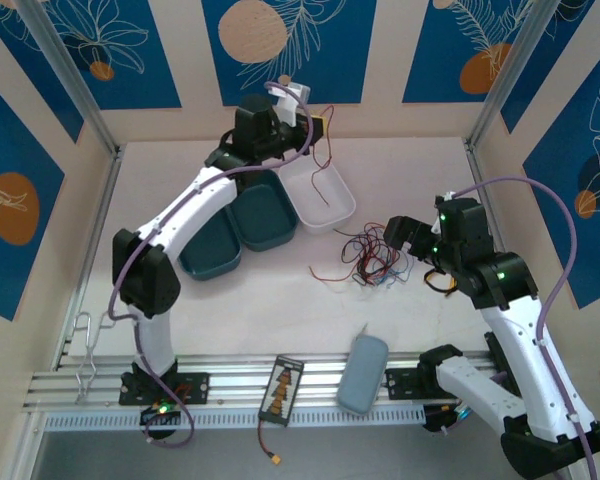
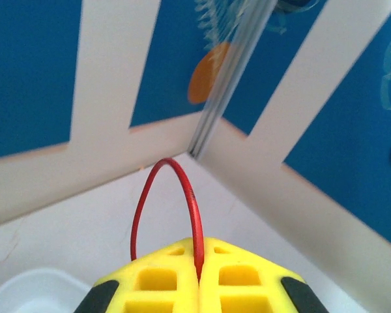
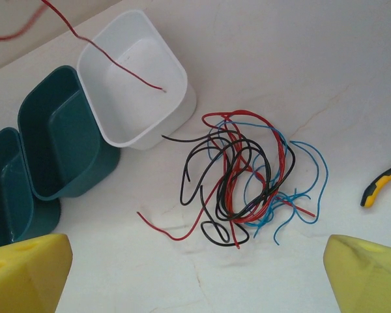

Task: Untangle the cables

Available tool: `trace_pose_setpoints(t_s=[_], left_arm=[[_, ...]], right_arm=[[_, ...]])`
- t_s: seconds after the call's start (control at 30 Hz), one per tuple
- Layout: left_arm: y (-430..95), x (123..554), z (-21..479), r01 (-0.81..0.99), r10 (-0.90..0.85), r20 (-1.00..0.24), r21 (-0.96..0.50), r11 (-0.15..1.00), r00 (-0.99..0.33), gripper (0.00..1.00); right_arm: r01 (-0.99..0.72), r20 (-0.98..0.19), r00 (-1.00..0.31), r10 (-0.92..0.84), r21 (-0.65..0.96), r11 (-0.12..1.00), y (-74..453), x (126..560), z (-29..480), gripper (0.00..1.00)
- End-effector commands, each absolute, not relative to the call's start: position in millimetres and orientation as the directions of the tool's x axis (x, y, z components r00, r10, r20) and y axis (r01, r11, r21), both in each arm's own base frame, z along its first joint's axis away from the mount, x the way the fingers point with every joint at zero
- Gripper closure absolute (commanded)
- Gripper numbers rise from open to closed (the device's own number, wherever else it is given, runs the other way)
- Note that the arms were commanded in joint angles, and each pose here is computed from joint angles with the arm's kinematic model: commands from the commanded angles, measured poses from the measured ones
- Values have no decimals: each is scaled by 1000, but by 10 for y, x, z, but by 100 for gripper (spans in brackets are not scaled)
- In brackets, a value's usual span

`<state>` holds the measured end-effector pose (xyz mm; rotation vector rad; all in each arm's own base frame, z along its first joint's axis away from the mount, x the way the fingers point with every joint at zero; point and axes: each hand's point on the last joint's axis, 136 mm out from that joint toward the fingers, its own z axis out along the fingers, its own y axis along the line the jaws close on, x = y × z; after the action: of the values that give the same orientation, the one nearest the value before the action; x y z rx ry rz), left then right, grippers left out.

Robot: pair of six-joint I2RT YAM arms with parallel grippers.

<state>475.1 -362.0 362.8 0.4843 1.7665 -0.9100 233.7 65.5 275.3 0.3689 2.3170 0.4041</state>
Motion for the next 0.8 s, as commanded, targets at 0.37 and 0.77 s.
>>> trace_pose_setpoints(t_s=[0.37,0.77], left_arm=[[-3595,5217,2074,529,163,-812,-199,825,-560,100],[-3884,5236,1437,563,259,-741,-189,805,-619,100]], right_arm=[[188,-565,-716,411,410,892,703,2436,2592,1],[198,-543,-730,416,415,888,737,2490,2559,1]])
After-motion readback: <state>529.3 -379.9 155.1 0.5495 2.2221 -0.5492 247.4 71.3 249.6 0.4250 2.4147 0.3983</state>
